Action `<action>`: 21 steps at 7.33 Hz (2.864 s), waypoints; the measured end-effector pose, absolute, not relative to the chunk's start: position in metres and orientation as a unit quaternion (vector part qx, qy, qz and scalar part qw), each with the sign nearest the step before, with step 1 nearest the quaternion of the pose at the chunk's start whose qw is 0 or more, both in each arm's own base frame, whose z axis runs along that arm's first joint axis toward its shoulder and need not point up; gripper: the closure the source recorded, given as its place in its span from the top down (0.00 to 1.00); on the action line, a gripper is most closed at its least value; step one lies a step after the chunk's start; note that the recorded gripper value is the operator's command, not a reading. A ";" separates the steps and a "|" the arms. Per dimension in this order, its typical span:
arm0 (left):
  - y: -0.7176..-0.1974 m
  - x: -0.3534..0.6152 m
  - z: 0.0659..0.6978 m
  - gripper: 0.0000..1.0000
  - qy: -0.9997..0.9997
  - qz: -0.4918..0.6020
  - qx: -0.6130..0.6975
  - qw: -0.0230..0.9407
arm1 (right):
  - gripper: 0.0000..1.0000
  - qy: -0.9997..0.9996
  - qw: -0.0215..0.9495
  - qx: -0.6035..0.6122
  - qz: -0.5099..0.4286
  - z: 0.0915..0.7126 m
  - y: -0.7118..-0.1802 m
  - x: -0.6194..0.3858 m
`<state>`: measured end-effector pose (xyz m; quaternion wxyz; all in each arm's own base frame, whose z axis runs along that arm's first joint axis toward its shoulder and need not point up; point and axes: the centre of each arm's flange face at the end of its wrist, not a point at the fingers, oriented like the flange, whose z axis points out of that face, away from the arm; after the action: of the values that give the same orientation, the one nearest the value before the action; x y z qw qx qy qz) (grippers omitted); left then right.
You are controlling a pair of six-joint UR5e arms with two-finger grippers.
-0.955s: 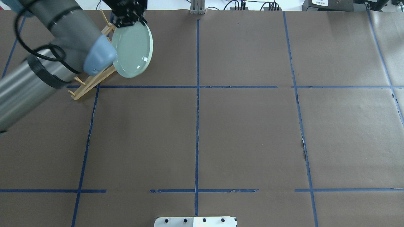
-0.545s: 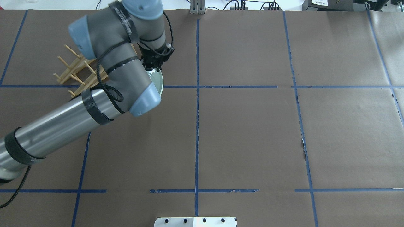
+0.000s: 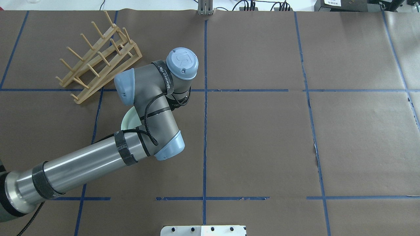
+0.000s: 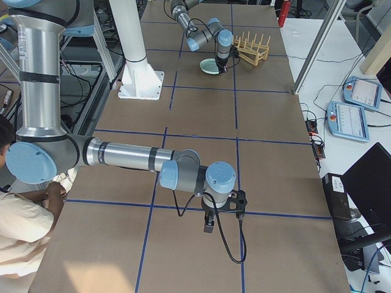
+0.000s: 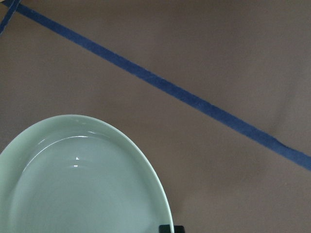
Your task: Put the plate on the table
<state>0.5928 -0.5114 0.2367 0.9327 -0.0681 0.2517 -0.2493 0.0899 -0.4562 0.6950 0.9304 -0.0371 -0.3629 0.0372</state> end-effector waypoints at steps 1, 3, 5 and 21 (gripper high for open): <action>-0.506 0.593 0.242 1.00 0.252 -0.241 -0.067 0.935 | 1.00 -0.363 0.930 -0.037 0.037 0.695 -0.456 0.090; -0.489 0.562 0.230 1.00 0.288 -0.208 -0.046 0.933 | 1.00 -0.363 0.930 -0.037 0.037 0.695 -0.456 0.090; -0.502 0.471 0.199 1.00 0.353 -0.163 0.009 0.921 | 1.00 -0.363 0.930 -0.037 0.037 0.695 -0.456 0.090; -0.495 -0.092 0.631 1.00 0.367 0.051 0.067 0.927 | 1.00 -0.363 0.930 -0.037 0.037 0.695 -0.456 0.090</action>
<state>-0.0924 -0.4950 0.6313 0.9265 0.0666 0.3668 0.0510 0.0899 -0.4562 0.6950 0.9304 -0.0372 -0.3629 0.0372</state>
